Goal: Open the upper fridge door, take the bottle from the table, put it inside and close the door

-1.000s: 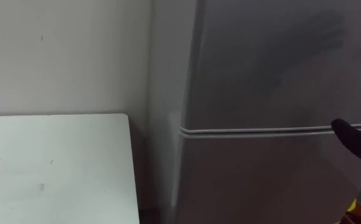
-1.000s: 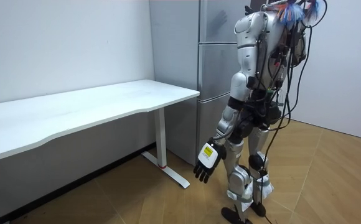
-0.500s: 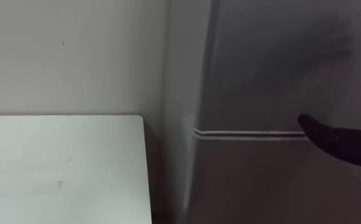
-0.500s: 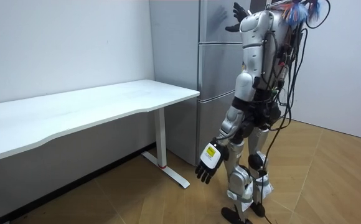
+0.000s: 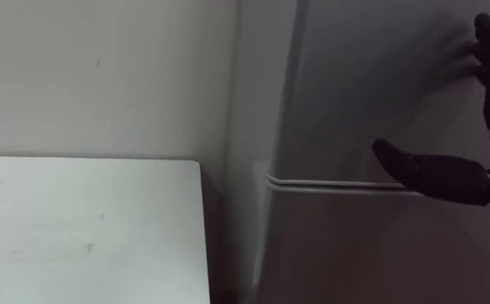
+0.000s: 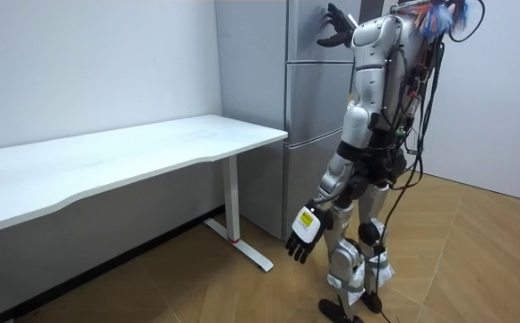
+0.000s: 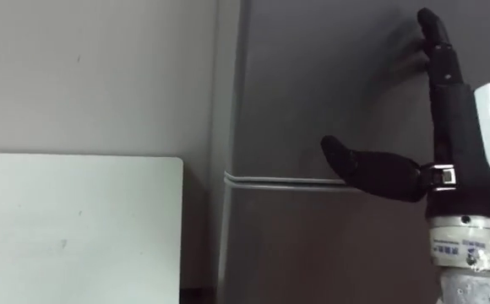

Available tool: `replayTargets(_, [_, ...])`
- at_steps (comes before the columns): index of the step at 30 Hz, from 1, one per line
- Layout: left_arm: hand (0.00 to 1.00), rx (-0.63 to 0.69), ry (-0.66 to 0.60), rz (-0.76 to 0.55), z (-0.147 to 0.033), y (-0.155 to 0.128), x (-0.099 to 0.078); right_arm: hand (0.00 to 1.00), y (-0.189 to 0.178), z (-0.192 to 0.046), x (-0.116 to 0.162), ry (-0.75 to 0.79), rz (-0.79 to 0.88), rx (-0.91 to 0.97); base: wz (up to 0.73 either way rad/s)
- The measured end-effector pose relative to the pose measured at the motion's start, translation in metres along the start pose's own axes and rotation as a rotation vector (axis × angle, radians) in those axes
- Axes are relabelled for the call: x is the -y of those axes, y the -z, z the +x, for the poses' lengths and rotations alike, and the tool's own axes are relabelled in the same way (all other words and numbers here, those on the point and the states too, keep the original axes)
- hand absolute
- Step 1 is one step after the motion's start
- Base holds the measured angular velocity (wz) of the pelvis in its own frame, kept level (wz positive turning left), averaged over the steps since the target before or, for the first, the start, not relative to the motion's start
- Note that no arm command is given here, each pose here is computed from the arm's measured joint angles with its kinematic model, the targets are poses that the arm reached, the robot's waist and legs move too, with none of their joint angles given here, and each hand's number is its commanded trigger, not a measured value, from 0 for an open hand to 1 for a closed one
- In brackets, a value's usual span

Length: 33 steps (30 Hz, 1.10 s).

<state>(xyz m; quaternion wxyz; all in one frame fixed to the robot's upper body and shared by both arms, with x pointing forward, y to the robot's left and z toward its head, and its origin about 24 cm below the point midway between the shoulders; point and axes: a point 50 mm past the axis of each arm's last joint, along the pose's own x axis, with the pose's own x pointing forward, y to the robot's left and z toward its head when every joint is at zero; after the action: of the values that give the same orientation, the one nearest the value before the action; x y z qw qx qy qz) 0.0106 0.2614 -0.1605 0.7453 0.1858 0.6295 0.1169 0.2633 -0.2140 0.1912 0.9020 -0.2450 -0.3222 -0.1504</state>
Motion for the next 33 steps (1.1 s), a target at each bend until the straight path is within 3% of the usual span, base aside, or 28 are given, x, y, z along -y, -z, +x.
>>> replayTargets(9, [0.0, -0.012, 0.022, 0.012, 0.0, -0.001, 0.001, 0.0, 0.019, 0.003, -0.008, 0.04, -0.076, -0.03, 0.02])
replayTargets(18, [0.0, -0.044, 0.037, 0.029, 0.0, -0.001, 0.003, 0.0, 0.049, 0.003, -0.012, 0.074, -0.298, -0.07, 0.11])
replayTargets(33, [0.0, -0.043, 0.047, 0.041, 0.0, -0.004, 0.003, 0.0, 0.059, 0.003, -0.01, 0.094, -0.336, -0.138, 0.02])
